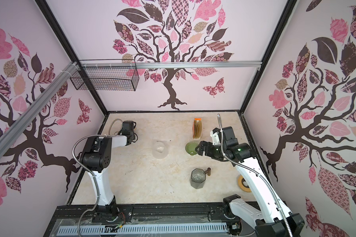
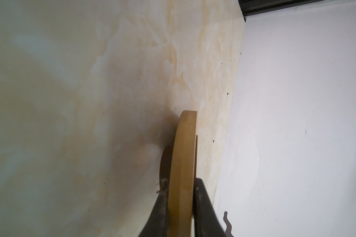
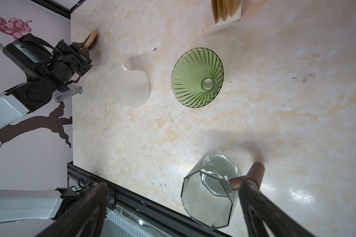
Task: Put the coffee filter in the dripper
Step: 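Lift the bamboo ring holder off the table with the left gripper, then carry the ring holder toward the pitcher while the right gripper draws back, then lower the bamboo ring holder onto the white pitcher's mouth with the left gripper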
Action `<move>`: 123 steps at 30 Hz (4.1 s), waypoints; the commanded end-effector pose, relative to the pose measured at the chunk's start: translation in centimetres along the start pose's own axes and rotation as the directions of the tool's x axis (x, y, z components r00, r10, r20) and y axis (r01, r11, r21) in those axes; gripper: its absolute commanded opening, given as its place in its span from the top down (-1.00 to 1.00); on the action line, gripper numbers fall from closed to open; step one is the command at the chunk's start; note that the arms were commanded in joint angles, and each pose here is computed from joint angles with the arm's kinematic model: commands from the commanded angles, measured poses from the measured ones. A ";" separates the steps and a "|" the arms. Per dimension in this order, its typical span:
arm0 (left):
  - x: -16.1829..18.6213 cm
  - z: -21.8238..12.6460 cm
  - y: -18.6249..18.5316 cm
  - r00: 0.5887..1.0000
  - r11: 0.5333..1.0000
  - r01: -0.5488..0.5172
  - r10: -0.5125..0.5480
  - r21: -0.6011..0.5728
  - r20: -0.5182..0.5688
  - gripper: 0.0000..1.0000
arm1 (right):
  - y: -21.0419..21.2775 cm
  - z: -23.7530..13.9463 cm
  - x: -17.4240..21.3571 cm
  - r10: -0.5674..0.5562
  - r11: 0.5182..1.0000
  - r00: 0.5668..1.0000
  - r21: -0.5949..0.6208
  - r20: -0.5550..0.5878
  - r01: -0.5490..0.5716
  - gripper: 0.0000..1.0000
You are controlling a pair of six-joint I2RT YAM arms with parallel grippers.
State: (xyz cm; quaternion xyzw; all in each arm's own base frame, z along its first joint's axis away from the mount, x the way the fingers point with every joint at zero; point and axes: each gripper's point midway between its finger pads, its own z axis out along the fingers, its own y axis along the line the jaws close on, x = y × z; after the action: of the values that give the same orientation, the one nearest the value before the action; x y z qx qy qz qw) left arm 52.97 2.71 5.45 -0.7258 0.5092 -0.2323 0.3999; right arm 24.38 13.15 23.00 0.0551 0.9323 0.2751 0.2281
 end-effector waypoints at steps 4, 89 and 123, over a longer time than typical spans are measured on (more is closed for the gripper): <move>-0.4 -0.2 -0.4 0.999 0.999 -0.042 0.042 -0.020 -0.024 0.95 | 0.6 -0.3 -0.4 -0.037 0.999 0.999 -0.013 0.016 0.037 -1.00; 14.0 -29.4 3.8 0.049 0.728 -0.284 0.661 0.624 -0.748 1.00 | 6.2 -8.3 -0.3 -0.044 0.915 0.921 -0.354 0.386 0.192 -1.00; 13.7 -24.6 8.7 0.084 0.726 -0.424 0.627 0.542 -0.774 1.00 | 5.8 -5.8 0.2 -0.058 0.924 0.958 -0.348 0.282 0.159 -1.00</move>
State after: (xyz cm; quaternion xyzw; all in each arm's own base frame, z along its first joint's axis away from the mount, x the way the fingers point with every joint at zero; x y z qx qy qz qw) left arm 35.30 -20.25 12.90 -0.1749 0.8349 -0.5003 0.1484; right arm 21.78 14.93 30.09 0.0103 0.8281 0.4175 0.3741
